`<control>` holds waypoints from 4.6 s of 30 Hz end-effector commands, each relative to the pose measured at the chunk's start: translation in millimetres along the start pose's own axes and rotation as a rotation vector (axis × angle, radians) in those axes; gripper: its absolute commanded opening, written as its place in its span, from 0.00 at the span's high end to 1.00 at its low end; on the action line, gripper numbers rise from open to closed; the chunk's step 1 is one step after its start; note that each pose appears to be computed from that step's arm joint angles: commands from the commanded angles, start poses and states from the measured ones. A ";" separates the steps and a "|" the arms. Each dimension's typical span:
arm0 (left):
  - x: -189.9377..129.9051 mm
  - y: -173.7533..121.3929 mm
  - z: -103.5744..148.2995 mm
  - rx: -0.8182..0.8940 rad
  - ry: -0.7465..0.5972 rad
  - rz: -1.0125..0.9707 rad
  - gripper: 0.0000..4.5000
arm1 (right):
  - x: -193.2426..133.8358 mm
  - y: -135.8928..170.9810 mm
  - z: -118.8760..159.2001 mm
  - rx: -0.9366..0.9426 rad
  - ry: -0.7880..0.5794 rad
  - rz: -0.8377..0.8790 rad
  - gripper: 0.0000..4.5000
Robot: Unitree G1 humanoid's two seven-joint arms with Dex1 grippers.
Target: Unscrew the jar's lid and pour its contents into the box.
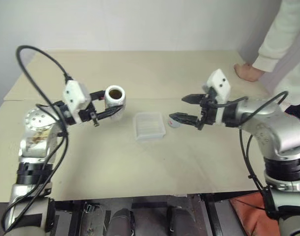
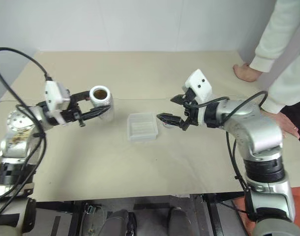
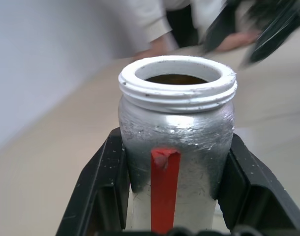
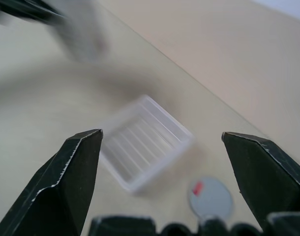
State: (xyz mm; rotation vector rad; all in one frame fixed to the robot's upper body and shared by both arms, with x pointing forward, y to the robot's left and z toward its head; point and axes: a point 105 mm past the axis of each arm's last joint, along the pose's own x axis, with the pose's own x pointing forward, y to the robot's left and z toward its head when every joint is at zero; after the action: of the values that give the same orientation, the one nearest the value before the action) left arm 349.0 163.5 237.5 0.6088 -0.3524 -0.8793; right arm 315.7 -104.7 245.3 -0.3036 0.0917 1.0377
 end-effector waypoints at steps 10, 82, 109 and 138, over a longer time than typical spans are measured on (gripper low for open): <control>68.8 10.7 30.6 1.484 -0.079 0.003 0.56 | -8.9 19.8 12.5 -0.029 -0.020 0.110 0.00; -5.5 -11.8 -88.0 -0.485 0.086 0.674 0.40 | -12.0 18.2 3.8 -0.070 0.001 0.097 0.00; -113.7 -46.6 11.3 -0.369 0.156 0.114 0.00 | -15.8 18.9 -7.6 -0.063 0.025 0.088 0.00; -121.7 -36.5 38.2 -0.270 0.039 -0.118 0.00 | -28.6 8.9 -11.8 -0.087 0.063 0.061 0.00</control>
State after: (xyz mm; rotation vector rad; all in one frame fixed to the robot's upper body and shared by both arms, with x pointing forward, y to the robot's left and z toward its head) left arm 238.3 230.9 231.2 0.3804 -0.1247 -1.0101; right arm 296.6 -124.6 222.7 -0.3827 0.1850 1.1079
